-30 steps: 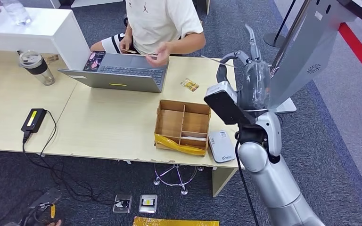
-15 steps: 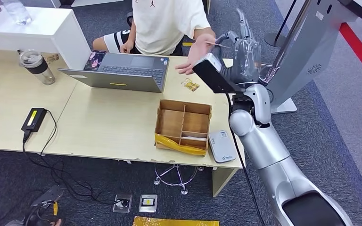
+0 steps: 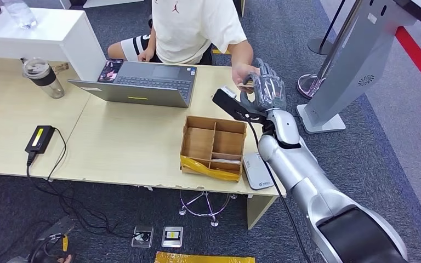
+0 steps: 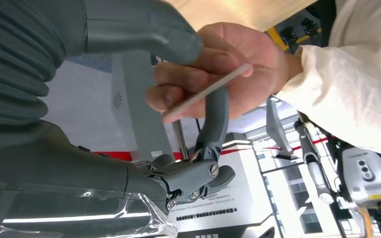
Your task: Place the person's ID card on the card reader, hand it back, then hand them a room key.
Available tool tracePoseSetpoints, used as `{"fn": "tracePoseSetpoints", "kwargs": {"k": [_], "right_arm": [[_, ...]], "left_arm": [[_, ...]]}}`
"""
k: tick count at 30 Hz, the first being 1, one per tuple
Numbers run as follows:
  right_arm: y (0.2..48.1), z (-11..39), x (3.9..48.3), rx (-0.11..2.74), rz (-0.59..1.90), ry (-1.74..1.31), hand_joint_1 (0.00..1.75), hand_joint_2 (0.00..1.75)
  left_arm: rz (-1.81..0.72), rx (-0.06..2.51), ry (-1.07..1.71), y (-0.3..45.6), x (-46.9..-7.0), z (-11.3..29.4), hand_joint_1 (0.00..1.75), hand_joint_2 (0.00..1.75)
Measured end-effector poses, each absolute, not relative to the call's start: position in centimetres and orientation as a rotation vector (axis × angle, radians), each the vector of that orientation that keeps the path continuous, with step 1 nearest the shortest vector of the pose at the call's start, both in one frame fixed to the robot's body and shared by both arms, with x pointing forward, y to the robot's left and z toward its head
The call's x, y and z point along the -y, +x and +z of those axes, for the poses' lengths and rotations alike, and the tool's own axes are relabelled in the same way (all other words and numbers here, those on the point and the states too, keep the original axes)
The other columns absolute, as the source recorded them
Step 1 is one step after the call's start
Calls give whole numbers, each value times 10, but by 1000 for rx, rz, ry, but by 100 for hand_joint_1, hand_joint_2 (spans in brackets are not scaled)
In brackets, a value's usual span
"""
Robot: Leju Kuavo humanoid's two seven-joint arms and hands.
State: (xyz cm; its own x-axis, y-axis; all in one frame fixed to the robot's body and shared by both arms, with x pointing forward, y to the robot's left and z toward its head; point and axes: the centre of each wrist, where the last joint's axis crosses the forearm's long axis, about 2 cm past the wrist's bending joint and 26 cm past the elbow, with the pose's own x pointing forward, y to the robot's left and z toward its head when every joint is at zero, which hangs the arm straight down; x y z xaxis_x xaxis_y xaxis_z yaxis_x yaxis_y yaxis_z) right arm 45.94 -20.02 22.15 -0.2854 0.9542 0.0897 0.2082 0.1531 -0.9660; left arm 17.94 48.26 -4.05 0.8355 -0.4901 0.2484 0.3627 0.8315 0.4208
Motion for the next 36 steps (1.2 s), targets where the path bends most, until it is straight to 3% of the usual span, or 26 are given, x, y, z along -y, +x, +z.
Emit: {"fn": "tracePoseSetpoints", "kwargs": {"k": [12, 16, 20, 27, 32, 36], "right_arm": [[467, 224, 238, 1659, 1063, -1186, 0, 175], [474, 235, 285, 1643, 895, -1222, 0, 175], [469, 240, 365, 1539, 715, -1312, 0, 175], [386, 176, 515, 1195, 446, -1371, 0, 175], [320, 130, 565, 994, 374, -1331, 0, 175], [275, 92, 585, 707, 265, -1056, 0, 175]], "left_arm": [[-442, 357, 376, 175, -485, -41, 0, 175], [-424, 354, 378, 164, -490, -44, 0, 175], [-405, 334, 380, 145, -497, -48, 0, 175], [-380, 286, 391, 108, -515, -51, 0, 175], [-354, 267, 401, 96, -522, -50, 0, 175], [-339, 260, 396, 92, -524, -50, 0, 175]]}}
